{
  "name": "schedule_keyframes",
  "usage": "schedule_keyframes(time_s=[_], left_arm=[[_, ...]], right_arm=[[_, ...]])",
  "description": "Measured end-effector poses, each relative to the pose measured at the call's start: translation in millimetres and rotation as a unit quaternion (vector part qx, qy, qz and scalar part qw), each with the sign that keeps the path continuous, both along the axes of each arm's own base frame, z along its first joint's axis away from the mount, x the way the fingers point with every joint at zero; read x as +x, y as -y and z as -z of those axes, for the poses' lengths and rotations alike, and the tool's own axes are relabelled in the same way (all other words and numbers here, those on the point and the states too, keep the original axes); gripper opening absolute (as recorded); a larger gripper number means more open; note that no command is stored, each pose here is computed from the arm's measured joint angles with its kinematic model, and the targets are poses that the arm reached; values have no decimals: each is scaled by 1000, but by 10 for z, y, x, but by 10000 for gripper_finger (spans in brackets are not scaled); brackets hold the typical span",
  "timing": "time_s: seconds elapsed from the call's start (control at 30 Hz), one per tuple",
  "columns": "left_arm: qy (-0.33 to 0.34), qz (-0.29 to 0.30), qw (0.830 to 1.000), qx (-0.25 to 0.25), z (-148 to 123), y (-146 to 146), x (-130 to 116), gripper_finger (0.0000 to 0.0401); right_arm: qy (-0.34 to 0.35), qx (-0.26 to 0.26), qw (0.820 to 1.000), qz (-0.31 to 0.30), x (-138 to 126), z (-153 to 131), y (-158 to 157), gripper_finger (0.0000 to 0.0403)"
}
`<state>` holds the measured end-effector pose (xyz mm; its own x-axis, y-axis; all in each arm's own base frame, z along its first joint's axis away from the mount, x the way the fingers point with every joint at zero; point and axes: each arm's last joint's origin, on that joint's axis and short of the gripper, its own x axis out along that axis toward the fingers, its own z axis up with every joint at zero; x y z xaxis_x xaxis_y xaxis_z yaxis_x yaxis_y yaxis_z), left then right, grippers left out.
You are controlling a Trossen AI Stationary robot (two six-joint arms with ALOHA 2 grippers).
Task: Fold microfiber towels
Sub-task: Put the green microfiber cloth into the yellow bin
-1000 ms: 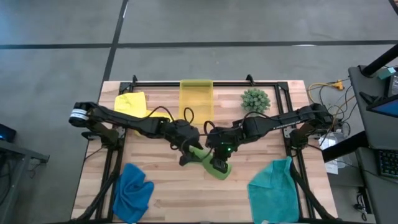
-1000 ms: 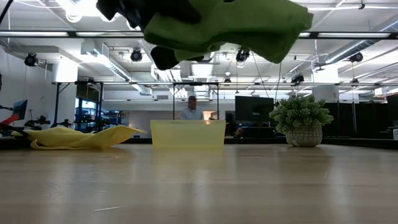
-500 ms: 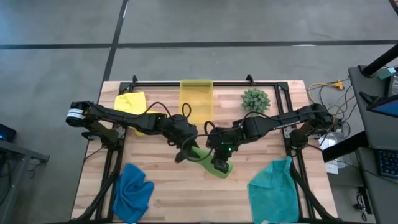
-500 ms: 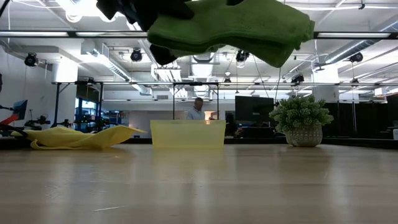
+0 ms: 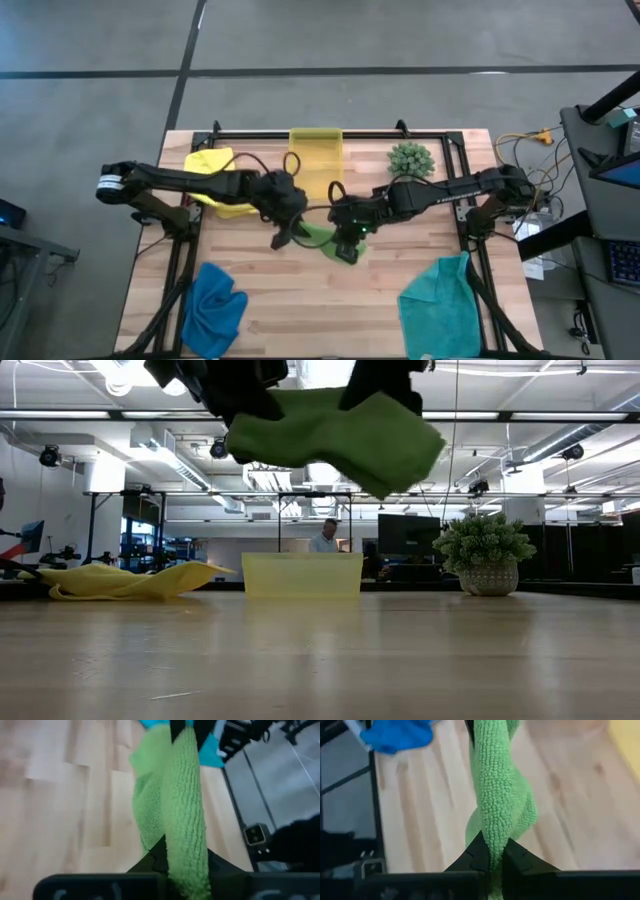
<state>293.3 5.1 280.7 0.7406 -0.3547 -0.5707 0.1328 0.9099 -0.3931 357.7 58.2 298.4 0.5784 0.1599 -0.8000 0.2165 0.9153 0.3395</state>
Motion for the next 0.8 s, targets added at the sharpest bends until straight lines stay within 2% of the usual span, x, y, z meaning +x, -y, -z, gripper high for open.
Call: schedule_keyframes(time_s=[0.13,0.3,0.37,0.57,0.8], left_arm=[[23,-32,999,9,-131,-211,-104,4],[63,-54,995,47,-331,-440,-225,3],[59,-58,994,66,-394,-535,-266,3],[-10,-52,991,121,-591,-822,-319,2],[-88,-40,982,161,-778,-1162,-150,2]], right_arm=[[22,-11,1000,16,48,-27,148,13],[57,-26,998,32,115,-68,346,14],[64,-35,996,49,129,-78,439,22],[52,-60,994,72,110,-61,697,82],[34,-66,994,85,45,-74,803,125]])
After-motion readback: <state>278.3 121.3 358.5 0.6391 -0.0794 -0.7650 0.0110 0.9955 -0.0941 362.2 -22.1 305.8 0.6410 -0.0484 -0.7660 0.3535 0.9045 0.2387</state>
